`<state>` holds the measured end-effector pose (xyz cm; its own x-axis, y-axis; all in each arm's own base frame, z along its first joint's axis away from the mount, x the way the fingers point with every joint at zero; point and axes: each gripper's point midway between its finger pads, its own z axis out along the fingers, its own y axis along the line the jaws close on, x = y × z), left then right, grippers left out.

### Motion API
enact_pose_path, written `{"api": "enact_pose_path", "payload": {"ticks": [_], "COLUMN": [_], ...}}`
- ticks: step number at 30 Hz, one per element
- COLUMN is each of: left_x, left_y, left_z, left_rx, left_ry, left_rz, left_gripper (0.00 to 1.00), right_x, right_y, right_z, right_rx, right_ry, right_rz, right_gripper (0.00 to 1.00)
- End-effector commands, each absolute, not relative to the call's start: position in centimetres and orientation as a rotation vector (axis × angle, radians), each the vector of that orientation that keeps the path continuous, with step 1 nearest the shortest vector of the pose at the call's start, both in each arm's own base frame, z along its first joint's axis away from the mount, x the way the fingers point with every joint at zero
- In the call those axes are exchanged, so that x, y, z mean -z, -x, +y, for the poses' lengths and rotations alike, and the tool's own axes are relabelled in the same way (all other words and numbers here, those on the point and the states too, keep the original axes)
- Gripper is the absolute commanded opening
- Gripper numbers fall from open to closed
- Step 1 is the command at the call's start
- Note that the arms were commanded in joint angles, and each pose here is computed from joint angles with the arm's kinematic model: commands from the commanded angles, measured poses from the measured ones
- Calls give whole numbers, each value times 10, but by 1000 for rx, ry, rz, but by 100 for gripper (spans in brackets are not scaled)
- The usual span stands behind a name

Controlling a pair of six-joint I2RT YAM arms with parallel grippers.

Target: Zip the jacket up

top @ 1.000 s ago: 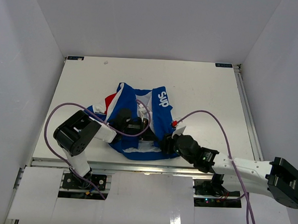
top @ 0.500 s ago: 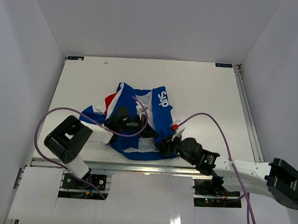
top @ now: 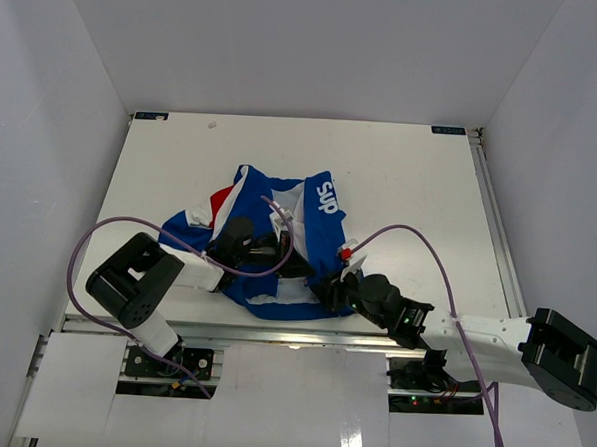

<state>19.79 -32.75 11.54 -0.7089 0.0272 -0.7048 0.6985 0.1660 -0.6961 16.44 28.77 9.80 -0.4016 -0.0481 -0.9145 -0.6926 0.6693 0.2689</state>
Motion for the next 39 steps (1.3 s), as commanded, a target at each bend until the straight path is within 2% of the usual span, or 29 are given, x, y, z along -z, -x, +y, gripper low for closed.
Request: {"api": "enact_pose_path", "payload": {"ticks": [1, 13, 20, 27, 34, 39], "left_x": [-143, -150, -152, -153, -160, -162], "left_y": [-189, -184, -184, -183, -182, -180], "left_z": [-327, -325, -325, -325, -326, -326], "left_rx": [1620, 1640, 1640, 1638, 1663, 1672], "left_ry": [-741, -756, -759, -766, -768, -778], "left_rz": [1774, 1738, 1731, 1728, 1700, 1695], "left_gripper": [0, 0, 0, 0, 0, 0], "right_x": [-131, -140, -139, -144, -147, -146], "right_y": [-172, -170, -172, -168, -165, -163], "right_z": [303, 308, 306, 304, 309, 308], "right_rx": [-852, -896, -889, -912, -935, -935], "right_ry": [555, 568, 562, 568, 591, 604], "right_rz": [1752, 1698, 1698, 1678, 1676, 1675], "right_gripper": [40, 39, 28, 32, 10, 8]}}
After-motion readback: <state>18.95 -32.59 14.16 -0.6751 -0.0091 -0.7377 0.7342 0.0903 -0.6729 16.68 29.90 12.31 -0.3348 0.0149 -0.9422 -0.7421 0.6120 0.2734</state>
